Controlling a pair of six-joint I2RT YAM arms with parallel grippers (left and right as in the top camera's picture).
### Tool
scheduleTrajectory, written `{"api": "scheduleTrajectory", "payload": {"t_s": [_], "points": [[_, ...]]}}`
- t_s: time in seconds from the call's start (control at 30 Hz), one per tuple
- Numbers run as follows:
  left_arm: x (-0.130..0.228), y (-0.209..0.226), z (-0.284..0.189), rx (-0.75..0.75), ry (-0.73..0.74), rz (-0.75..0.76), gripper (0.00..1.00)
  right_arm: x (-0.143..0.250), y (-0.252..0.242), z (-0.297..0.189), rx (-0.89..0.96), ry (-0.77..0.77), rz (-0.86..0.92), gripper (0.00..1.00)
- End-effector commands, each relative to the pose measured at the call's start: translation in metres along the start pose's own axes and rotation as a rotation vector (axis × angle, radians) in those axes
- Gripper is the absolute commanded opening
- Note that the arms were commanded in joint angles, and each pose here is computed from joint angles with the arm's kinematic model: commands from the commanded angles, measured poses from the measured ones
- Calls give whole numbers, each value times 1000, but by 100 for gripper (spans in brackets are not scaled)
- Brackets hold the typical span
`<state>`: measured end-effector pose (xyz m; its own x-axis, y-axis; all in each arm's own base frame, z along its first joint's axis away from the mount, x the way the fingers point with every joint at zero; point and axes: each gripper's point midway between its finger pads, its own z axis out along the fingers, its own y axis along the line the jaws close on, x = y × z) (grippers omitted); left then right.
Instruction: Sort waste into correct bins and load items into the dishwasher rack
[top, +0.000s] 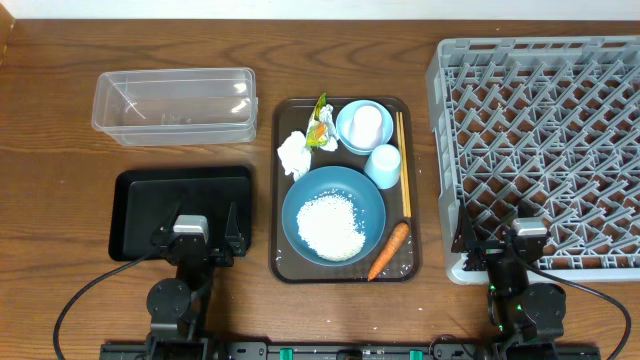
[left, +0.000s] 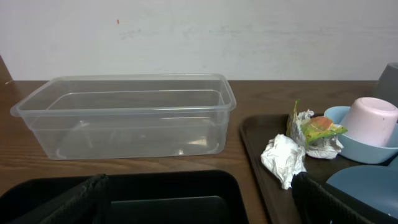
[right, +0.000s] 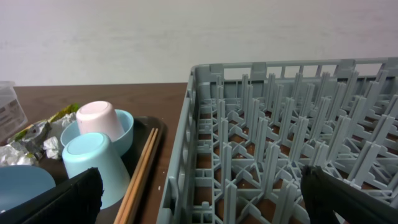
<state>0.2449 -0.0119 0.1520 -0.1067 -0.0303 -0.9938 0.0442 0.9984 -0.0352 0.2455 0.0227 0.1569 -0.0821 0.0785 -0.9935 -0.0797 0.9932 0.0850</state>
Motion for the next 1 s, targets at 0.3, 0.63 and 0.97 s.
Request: {"api": "scheduleTrajectory", "payload": {"t_s": [0.3, 0.63, 0.97], "points": [[16, 2, 1, -8, 54, 17, 95, 2, 6, 0, -24, 8, -15, 99], [16, 2, 1, -8, 54, 17, 95, 2, 6, 0, -24, 8, -15, 99], [11, -57, -9, 341, 60, -147, 95, 2, 6, 0, -24, 8, -15, 99]]}}
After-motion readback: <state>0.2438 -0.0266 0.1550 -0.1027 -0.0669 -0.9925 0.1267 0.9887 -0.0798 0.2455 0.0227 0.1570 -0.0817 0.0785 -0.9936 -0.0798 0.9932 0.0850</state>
